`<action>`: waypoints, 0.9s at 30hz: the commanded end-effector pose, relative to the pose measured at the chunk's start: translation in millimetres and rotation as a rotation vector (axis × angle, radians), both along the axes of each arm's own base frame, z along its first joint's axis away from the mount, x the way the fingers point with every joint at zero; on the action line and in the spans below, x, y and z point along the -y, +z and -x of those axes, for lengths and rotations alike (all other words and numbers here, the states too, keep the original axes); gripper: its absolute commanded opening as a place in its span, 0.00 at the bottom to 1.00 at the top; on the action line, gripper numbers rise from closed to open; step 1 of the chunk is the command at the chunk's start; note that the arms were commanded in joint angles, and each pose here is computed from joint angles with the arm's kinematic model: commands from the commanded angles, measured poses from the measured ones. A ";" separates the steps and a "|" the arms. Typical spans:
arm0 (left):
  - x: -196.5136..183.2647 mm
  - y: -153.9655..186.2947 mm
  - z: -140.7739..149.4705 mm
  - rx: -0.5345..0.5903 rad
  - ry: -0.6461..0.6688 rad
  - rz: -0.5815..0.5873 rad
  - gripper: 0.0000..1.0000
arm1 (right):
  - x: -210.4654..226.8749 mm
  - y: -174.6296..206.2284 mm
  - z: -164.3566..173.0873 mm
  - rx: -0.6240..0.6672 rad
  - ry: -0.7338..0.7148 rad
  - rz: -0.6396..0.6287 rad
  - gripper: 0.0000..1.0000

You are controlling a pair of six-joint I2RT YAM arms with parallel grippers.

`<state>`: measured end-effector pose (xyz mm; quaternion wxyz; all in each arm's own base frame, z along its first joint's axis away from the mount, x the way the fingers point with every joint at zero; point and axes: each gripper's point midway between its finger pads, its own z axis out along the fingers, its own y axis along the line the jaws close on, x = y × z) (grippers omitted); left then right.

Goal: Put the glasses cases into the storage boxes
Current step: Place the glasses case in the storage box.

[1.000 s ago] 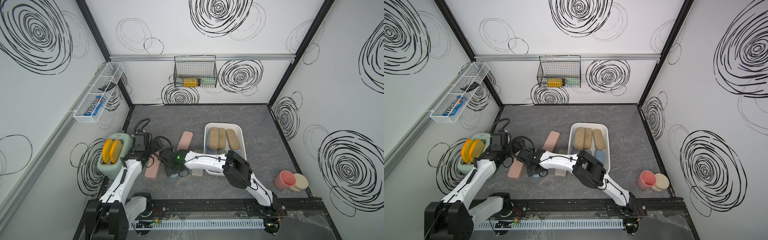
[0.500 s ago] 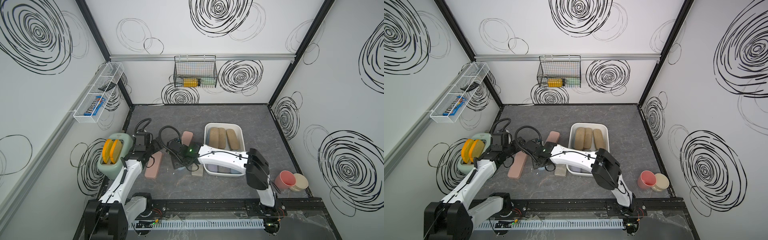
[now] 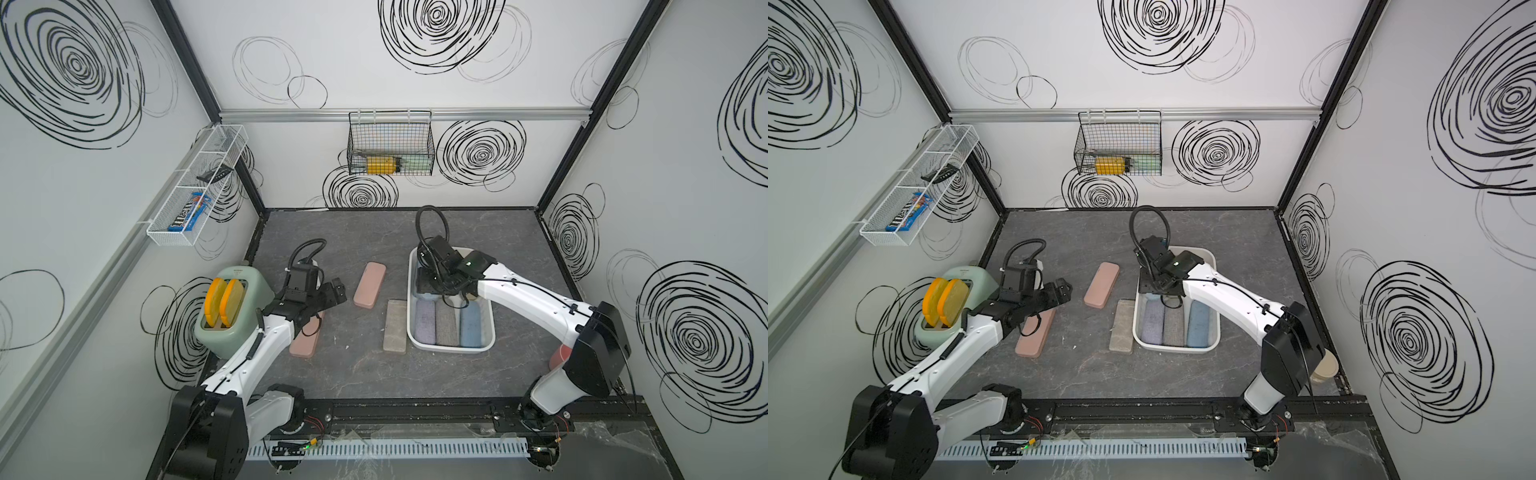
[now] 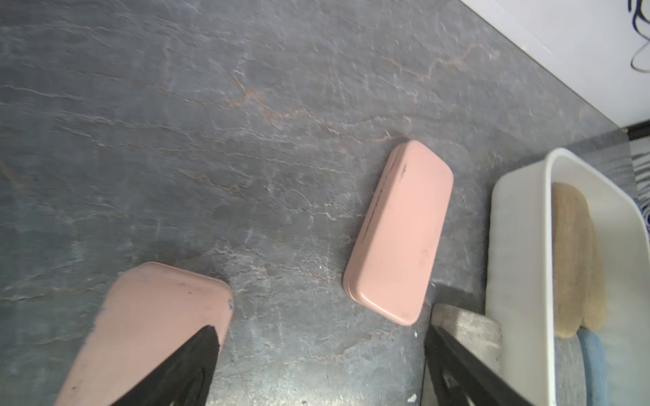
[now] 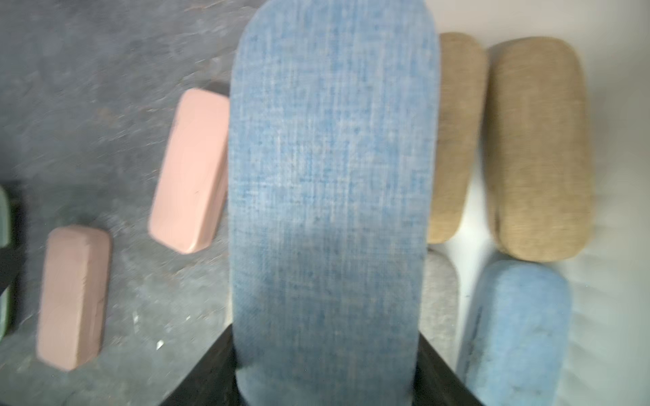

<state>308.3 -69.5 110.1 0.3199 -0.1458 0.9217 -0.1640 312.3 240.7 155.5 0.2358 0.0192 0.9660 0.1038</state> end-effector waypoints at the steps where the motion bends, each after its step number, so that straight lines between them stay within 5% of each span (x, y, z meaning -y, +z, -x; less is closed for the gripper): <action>1: 14.5 10.0 -6.3 0.049 -0.065 0.007 0.96 | 33.1 -6.6 -18.4 0.010 -0.016 0.038 0.51; 7: 15.5 9.7 -6.6 0.048 -0.070 0.006 0.96 | 77.3 -38.8 -39.6 -0.081 -0.084 0.081 0.51; 27: 10.6 11.6 -5.5 0.050 -0.053 -0.014 0.96 | 43.1 -87.0 -52.8 -0.158 0.068 0.093 0.53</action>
